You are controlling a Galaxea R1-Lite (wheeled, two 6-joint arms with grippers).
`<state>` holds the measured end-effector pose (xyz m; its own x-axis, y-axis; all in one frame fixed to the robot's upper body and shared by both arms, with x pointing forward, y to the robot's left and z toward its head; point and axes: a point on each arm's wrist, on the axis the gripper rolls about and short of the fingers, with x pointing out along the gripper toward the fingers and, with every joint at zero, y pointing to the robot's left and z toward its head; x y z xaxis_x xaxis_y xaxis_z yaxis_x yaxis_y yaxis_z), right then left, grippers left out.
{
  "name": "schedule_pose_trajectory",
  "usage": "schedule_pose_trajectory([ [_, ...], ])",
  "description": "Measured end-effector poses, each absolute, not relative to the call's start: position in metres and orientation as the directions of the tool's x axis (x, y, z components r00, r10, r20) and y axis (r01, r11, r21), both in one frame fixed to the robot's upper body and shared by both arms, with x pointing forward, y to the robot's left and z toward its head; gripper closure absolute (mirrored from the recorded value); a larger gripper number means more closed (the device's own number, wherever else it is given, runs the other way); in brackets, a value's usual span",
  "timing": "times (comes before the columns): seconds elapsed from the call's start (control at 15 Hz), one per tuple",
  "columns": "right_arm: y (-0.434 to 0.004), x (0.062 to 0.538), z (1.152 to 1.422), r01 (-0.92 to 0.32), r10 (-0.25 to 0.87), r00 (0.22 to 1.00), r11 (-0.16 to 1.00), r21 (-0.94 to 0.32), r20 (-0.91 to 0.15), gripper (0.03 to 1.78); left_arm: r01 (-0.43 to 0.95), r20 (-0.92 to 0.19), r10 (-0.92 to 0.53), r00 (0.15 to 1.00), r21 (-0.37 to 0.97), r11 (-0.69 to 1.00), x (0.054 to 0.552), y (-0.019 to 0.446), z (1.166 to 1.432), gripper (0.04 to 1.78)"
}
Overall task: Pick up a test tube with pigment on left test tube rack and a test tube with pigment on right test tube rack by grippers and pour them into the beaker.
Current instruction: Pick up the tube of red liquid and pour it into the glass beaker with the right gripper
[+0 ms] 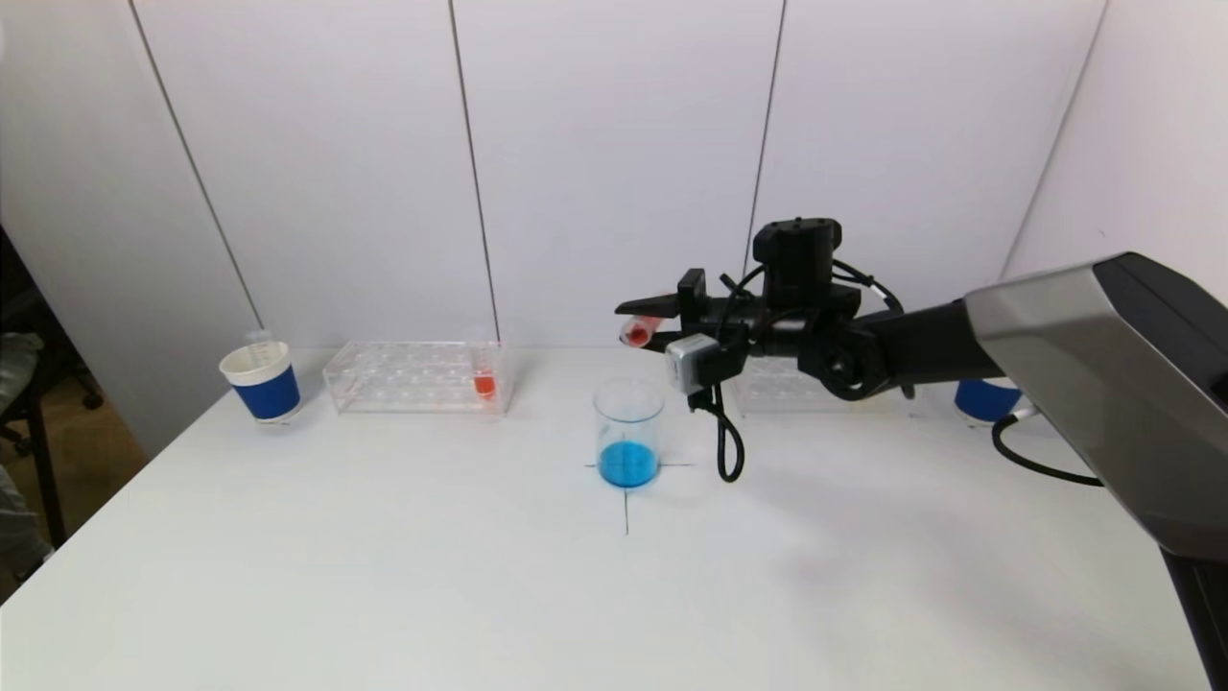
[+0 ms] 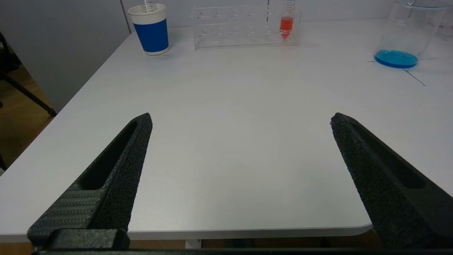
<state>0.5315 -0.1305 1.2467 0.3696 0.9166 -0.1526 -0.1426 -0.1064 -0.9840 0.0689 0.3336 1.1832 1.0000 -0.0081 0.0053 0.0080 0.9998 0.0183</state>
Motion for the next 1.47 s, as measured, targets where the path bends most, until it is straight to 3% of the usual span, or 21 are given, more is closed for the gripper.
schedule_pose_trajectory([
  [0.6,-0.1371,0.5384,1.2383,-0.044,0.909,0.394,-0.130,-0.990,-0.137,1.28,0.008,0.005,-0.008,1.000,0.018,1.000,0.0690,0.3336,1.1831,0.06],
  [1.47,-0.1379,0.5403,1.2460,0.107,0.897,0.424,-0.186,-0.977,-0.125,1.28,0.007,0.005,-0.007,1.000,0.018,1.000,0.0689,0.3336,1.1832,0.06],
])
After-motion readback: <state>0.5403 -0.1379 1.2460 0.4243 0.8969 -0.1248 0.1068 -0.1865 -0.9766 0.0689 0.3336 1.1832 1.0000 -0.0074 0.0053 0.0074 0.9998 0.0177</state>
